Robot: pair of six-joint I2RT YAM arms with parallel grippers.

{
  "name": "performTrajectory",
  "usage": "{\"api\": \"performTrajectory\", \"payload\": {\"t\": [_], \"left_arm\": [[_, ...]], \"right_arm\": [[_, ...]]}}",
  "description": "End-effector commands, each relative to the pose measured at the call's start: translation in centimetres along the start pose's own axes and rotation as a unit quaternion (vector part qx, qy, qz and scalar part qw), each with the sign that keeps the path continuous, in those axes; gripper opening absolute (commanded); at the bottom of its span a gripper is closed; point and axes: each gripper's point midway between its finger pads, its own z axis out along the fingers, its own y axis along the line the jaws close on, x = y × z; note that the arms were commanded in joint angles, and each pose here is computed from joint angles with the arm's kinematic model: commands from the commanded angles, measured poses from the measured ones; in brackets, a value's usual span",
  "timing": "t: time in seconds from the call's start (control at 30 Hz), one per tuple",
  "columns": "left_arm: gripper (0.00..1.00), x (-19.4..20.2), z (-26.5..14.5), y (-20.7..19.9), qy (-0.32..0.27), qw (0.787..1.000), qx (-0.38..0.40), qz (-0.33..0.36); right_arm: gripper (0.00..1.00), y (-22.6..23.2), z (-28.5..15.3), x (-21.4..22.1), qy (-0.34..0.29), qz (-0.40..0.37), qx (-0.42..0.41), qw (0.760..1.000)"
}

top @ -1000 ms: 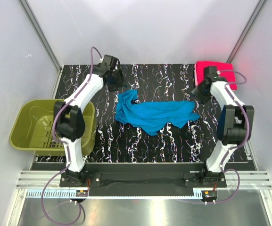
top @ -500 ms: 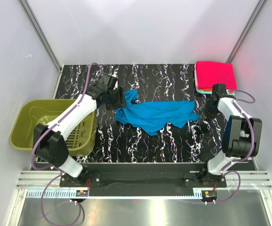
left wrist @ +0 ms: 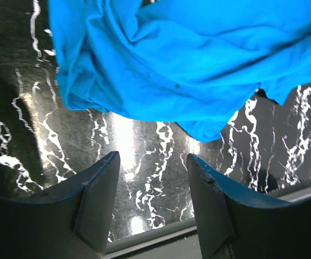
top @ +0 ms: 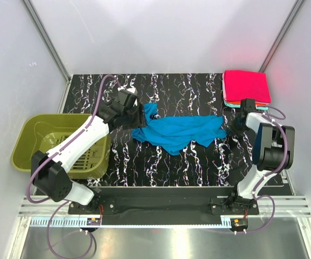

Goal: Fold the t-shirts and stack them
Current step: Flatten the tshirt out

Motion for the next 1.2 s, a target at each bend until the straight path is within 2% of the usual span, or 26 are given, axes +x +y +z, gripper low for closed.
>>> {"api": "performTrajectory", "payload": {"t": [0.0,0.07,0.2,0.3,0.4,0.53,0.77,0.97,1.17], "left_arm": [[0.57,-2.3,-1.2,0.2,-0.058,0.998,-0.010,-0.003],[0.56,-2.8,-1.6,0.3,-0.068,0.998,-0.015,-0.001],[0.56,-3.5,-1.7,0.5,-0.079,0.996,-0.028,0.000],[0.56,-3.1,-1.1,0.5,-0.074,0.997,-0.033,0.000],[0.55,-2.2,0.1,0.3,-0.058,0.997,-0.042,0.005],[0.54,-1.4,2.4,0.1,-0.041,0.997,-0.065,0.021],[0.52,2.0,5.5,-2.5,0.011,0.999,-0.031,0.026],[0.53,3.9,9.0,-3.7,0.046,0.998,-0.034,0.022],[0.53,7.1,11.6,-2.3,0.086,0.994,-0.073,0.016]], "right_arm": [[0.00,-0.7,-2.1,-1.2,-0.033,0.002,0.013,0.999],[0.00,-0.6,-4.8,-2.8,-0.065,0.000,0.016,0.998],[0.00,0.3,-15.1,-6.7,-0.166,0.007,-0.005,0.986],[0.00,-0.7,-19.4,-7.3,-0.202,0.016,-0.010,0.979],[0.00,-1.7,-21.8,-7.4,-0.222,0.021,-0.007,0.975],[0.00,-2.9,-23.7,-7.5,-0.238,0.032,0.006,0.971],[0.00,-3.1,-25.5,-7.6,-0.261,0.046,-0.012,0.964],[0.00,-2.3,-25.4,-7.1,-0.258,0.041,-0.045,0.964],[0.00,-1.9,-24.8,-6.7,-0.246,0.033,-0.053,0.967]]}}
